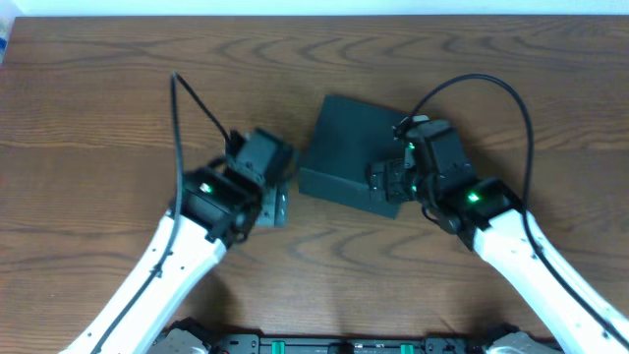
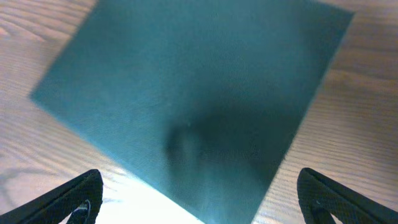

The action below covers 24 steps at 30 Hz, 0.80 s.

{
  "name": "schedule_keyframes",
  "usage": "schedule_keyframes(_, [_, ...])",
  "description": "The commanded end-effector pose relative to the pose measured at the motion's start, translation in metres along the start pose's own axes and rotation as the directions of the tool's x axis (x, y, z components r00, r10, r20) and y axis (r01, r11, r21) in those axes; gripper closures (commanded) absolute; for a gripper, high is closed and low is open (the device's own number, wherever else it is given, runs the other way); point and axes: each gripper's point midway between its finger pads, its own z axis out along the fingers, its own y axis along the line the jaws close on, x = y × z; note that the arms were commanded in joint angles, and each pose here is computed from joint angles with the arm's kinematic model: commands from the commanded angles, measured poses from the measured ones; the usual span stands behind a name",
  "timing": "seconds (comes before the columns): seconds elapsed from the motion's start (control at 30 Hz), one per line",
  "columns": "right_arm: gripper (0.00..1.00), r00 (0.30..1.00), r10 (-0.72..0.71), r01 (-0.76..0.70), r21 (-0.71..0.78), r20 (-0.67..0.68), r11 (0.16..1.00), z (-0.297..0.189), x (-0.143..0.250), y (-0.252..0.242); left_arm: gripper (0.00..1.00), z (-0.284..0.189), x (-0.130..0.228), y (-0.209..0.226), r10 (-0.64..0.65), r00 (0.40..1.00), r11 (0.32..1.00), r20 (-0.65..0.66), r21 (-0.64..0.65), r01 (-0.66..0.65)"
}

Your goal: Pack container

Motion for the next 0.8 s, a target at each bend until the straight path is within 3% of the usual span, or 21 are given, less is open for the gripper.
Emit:
schedule_keyframes(0.0, [0.01,1.0,-0.001,0.002,0.026,-0.026,1.0,0.017,0.002,-0.002,0.04,0.019,0.026,-0.017,0.005,0.998,1.0,-0.06,0.023,-0.004])
schedule_keyframes(0.23, [0.01,0.995,0.006,0.003,0.093,-0.096,0.996,0.044,0.017,-0.015,0.05,0.021,0.032,-0.066,0.093,0.996,0.985,-0.003,0.146,-0.092])
schedule_keyframes(0.77, [0.01,1.0,0.025,-0.021,0.235,-0.016,0.972,0.044,0.003,-0.039,0.05,0.04,0.042,-0.093,0.098,0.994,0.979,-0.057,0.184,-0.086])
